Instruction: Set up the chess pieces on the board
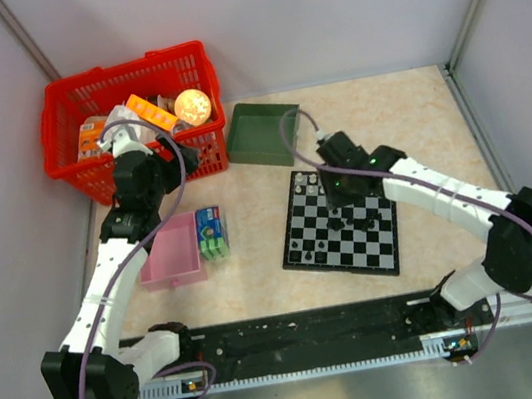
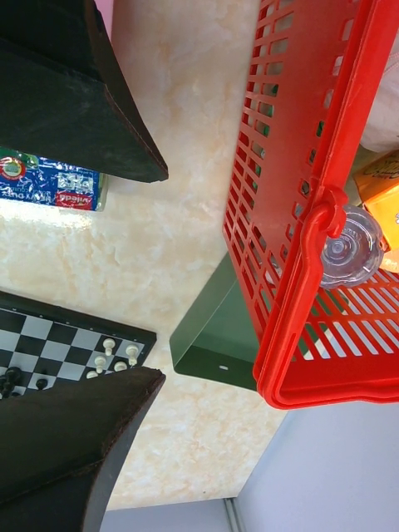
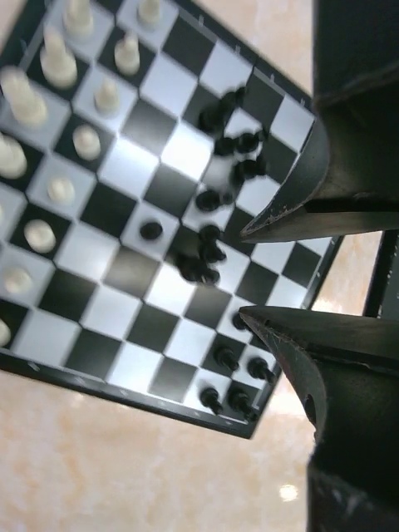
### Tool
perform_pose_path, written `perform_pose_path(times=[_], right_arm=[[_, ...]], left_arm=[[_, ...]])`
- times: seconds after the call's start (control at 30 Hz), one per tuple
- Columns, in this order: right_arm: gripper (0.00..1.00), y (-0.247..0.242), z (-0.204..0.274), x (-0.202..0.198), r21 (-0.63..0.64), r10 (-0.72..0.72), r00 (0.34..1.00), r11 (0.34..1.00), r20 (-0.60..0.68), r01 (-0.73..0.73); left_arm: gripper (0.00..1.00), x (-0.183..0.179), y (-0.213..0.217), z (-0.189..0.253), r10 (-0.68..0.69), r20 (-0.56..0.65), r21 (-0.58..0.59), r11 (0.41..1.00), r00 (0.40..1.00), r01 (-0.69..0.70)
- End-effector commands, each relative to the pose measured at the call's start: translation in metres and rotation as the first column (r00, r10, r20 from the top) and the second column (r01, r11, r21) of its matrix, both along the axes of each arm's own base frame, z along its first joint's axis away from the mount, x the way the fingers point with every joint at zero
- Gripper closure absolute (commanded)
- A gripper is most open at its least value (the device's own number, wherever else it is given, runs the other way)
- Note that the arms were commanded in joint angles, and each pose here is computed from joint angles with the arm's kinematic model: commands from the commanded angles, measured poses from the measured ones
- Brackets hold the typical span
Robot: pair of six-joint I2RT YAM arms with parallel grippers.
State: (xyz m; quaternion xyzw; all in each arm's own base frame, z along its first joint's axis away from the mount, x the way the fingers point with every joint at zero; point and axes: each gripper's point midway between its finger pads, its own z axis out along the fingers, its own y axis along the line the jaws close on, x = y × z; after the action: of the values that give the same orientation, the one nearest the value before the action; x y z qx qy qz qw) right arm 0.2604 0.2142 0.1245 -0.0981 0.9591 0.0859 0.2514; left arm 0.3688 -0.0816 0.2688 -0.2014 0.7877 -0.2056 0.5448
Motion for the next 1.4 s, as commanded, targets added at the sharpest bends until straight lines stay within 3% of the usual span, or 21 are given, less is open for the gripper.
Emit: perform_pose_path(times=[0.0,0.43,0.8,1.03,1.37], right_arm=[[0.63,-0.044,0.012,0.02,-0.012,-0.14,0.988,0.99,0.064,0.141],[0.62,-0.044,-0.032,0.02,-0.02,-0.148,0.987,0.989,-0.066,0.147],[0.6,-0.006,-0.005,0.03,0.087,-0.021,1.0,0.996,-0.004,0.022],[0.58,0.018,-0.023,0.022,0.053,0.048,0.998,0.998,-0.045,-0.045],[0.57,0.014,-0.037,0.03,-0.034,0.038,0.998,0.999,-0.058,-0.04]], left_arm=[[0.02,0.007,-0.001,0.014,0.0,0.054,-0.018,1.0,0.999,0.001],[0.02,0.006,0.001,0.013,0.009,0.05,-0.011,1.0,0.999,-0.009],[0.02,0.008,-0.001,0.012,0.003,0.046,-0.015,1.0,0.999,-0.003],[0.02,0.006,0.001,0.012,0.009,0.047,-0.009,1.0,0.999,-0.009],[0.02,0.006,0.004,0.013,0.018,0.05,-0.004,1.0,0.999,-0.018]])
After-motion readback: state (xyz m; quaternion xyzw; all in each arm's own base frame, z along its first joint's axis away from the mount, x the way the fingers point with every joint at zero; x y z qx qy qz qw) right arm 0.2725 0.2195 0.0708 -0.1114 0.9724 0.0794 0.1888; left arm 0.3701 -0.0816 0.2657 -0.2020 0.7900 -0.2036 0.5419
